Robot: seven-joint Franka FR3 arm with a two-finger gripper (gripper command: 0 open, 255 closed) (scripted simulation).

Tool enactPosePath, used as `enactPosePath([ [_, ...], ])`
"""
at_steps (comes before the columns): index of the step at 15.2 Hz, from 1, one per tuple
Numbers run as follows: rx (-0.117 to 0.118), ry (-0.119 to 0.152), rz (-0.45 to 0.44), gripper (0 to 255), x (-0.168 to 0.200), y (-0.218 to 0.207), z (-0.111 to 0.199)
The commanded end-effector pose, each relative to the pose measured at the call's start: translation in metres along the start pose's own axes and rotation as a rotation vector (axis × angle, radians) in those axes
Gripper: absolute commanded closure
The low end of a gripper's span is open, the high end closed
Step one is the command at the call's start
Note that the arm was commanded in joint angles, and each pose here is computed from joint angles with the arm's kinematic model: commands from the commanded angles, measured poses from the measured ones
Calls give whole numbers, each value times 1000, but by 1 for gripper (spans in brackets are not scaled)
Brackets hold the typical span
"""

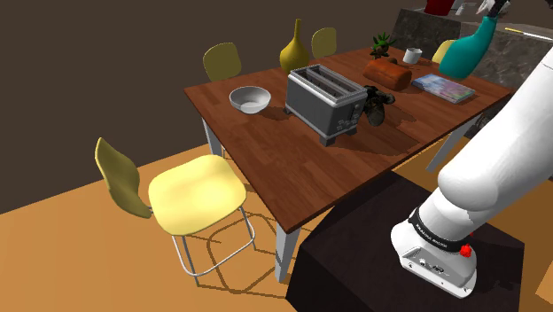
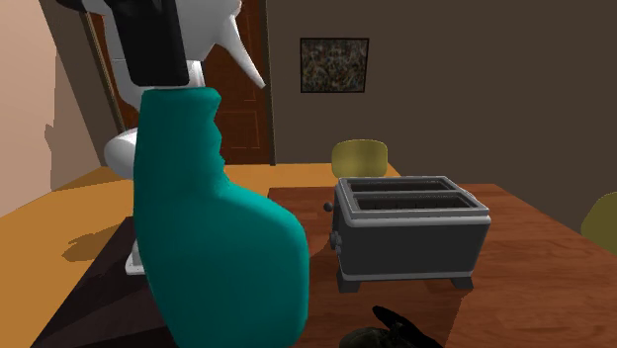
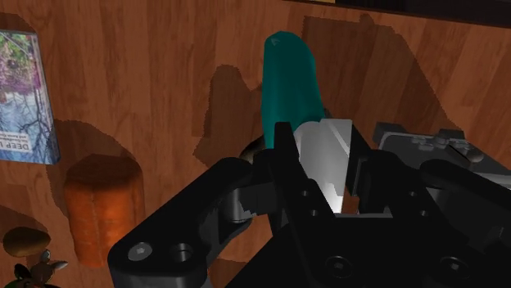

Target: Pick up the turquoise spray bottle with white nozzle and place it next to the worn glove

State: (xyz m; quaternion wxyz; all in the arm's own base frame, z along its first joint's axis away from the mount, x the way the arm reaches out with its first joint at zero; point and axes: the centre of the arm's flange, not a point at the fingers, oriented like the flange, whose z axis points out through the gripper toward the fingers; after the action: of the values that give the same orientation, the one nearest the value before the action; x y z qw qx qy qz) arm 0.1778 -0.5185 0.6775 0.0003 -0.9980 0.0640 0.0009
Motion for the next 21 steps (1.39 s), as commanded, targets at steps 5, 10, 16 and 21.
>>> enactPosePath([
  [5, -1, 0, 0, 255, 1, 0, 32],
  [10, -1, 0, 0, 255, 1, 0, 58],
  [16, -1, 0, 0, 255, 1, 0, 90],
  [21, -1, 0, 0, 255, 1, 0, 117],
])
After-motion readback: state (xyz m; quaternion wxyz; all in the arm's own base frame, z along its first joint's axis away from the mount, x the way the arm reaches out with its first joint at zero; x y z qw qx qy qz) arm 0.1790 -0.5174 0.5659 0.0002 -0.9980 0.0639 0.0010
